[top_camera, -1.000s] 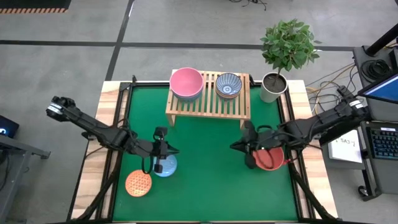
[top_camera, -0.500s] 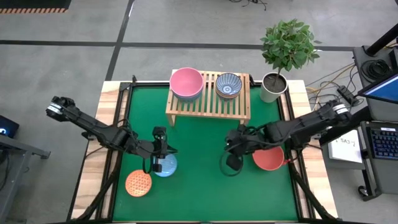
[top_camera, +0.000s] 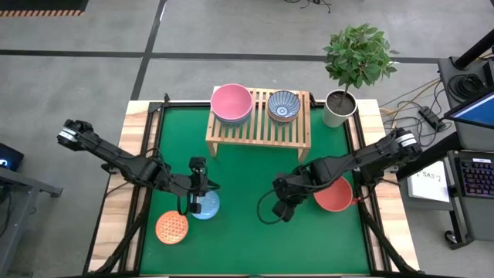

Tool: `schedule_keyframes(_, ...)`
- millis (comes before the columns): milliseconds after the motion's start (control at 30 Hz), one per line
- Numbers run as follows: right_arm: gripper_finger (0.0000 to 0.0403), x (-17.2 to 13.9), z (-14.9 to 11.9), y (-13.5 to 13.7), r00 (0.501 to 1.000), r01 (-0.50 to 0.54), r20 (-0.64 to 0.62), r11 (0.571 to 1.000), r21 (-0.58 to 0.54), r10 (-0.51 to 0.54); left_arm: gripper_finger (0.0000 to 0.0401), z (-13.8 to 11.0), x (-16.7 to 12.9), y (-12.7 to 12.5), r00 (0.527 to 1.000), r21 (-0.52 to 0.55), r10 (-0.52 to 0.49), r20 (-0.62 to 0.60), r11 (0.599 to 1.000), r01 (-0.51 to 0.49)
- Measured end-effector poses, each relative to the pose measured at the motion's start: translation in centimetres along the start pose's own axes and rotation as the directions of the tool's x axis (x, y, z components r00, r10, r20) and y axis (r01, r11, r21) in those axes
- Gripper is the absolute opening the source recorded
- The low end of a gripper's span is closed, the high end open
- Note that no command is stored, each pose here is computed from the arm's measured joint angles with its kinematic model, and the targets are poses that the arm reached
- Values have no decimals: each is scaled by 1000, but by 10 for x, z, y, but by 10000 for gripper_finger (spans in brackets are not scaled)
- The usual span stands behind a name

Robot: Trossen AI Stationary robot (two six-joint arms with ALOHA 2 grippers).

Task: Place and stack bowls onto a shelf
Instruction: Stack the light blue patterned bowl on top of the blue patterned bowl on the shelf

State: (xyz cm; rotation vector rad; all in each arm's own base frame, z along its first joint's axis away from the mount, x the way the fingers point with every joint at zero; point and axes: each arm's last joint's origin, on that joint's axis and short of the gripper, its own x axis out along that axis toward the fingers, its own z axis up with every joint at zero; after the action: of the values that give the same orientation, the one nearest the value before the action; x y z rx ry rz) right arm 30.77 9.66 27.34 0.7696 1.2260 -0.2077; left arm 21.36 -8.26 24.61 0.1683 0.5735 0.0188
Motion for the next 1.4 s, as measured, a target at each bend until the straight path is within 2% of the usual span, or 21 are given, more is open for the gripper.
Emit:
schedule_keyframes(200, 16, 1, -10, -15, 982, 173, -108, 974, 149, -158, 0, 0, 0, 1, 999, -1, 42, 4, 999, -42)
schedule_keyframes(300, 36, -4, -15, -21, 966, 239, -142, 957, 164, -217, 0, 0, 0, 2, 999, -1, 52, 5, 999, -52)
schedule_keyframes(367, 53, -6, -15, -22, 965, 248, -128, 957, 152, -229, 0, 0, 0, 2, 999, 0, 52, 2, 999, -52)
schedule_keyframes(533, 96, -5, -10, -21, 967, 256, -21, 967, 11, -255, 0, -2, 0, 2, 999, -125, 51, -14, 991, -53)
schedule_keyframes(667, 117, -2, -6, -19, 964, 262, 74, 956, -134, -254, 9, 2, -1, 1, 1000, -186, 24, -5, 982, -25)
schedule_keyframes(767, 124, 0, -3, -15, 970, 232, 123, 942, -241, -208, 28, 11, -4, 0, 1000, -236, -13, 18, 972, 17)
schedule_keyframes(867, 127, 2, -4, -10, 977, 193, 157, 920, -341, -146, 53, 17, -1, -3, 1000, -262, -18, 23, 965, 23)
schedule_keyframes(967, 127, 2, -10, -6, 979, 184, 160, 888, -421, -127, 80, 23, 9, -8, 1000, -298, -18, 13, 954, 20)
schedule_keyframes(1033, 128, 3, -16, -6, 980, 181, 157, 866, -465, -120, 96, 23, 18, -15, 999, -314, -43, -33, 949, 30)
schedule_keyframes(1100, 128, 3, -22, -5, 982, 167, 165, 845, -508, -95, 110, 23, 27, -24, 987, -329, -125, -97, 941, 87)
schedule_keyframes(1200, 126, 4, -30, -11, 982, 141, 185, 815, -561, -43, 126, 24, 36, -36, 941, -389, -231, -246, 913, 122)
schedule_keyframes(1300, 123, 4, -38, -23, 975, 112, 221, 801, -588, 26, 141, 23, 42, -42, 874, -422, -225, -432, 906, 25)
schedule_keyframes(1400, 123, 3, -47, -41, 957, 86, 268, 782, -618, 107, 155, 20, 46, -48, 797, -401, -196, -571, 914, -63)
